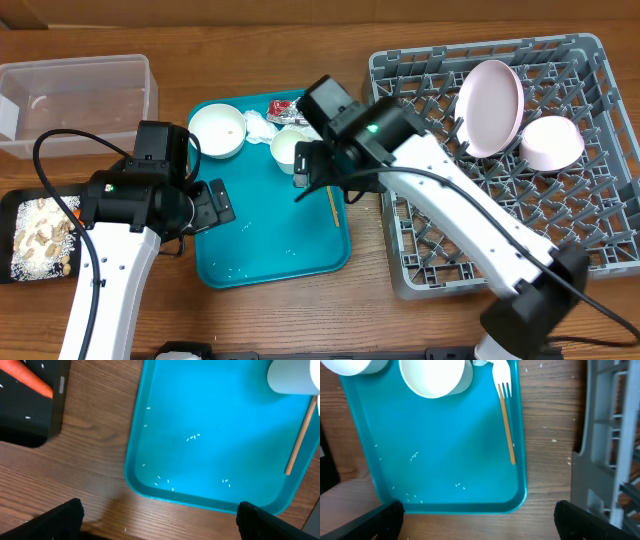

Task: Sort waste into correct bins and load items into the dishwasher rack
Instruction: 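Move the left gripper to the white bowl and grasp its rim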

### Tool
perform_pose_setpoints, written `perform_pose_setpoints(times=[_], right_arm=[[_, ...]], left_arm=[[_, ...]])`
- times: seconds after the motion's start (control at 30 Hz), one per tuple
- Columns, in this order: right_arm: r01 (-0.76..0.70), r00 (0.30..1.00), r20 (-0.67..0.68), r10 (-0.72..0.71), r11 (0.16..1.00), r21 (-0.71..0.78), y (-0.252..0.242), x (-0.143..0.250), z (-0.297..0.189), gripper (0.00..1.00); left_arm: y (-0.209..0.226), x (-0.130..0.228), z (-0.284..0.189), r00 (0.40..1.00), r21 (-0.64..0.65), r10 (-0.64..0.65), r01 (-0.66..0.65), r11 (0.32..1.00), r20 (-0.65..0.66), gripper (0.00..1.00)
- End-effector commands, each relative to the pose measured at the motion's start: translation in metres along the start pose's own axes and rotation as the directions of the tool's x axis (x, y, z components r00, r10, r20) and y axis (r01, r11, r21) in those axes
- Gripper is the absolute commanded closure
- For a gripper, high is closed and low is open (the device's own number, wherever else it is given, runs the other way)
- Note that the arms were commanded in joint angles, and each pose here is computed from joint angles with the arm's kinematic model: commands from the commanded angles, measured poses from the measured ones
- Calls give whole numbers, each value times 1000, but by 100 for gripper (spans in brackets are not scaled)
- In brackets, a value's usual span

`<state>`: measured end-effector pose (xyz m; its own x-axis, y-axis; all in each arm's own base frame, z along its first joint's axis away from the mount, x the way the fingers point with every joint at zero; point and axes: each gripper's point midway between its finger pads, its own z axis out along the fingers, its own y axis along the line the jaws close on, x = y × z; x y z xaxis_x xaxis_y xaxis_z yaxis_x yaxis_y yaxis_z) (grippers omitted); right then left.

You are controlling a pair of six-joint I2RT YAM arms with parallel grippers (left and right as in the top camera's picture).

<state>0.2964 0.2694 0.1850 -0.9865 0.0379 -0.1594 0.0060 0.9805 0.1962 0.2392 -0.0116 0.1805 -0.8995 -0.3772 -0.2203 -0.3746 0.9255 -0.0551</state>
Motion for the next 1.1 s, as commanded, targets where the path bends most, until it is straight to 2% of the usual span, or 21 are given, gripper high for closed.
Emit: perform_pose_setpoints(times=[0.0,0.13,0.3,0.5,0.67,0.8,1.07], right_arm=[[-5,1000,13,6,1000,-28,8,-5,0,0],[0,998,61,5,997,-74,20,-17,0,0],[0,996,84,8,996,-86,23,-22,3,0],[-17,985,174,16,1000,5,5,-39,4,0],[-55,981,185,51,998,12,-8,-50,3,0],[-99,979,180,92,994,34,-27,-58,3,0],[-140,976,178,129,989,51,-44,-65,2,0]], left_arm=[[1,-10,-8,998,-9,-15,16,1000,58,0],[8,-22,-5,994,-44,-43,47,998,96,0],[20,-29,7,980,11,-199,199,980,26,0],[5,-32,25,991,172,-94,109,979,-94,0],[1,-52,36,992,184,-113,121,975,-54,0],[-5,-72,47,982,199,-187,189,962,-27,12],[-14,-106,95,953,205,-300,301,931,-34,25]])
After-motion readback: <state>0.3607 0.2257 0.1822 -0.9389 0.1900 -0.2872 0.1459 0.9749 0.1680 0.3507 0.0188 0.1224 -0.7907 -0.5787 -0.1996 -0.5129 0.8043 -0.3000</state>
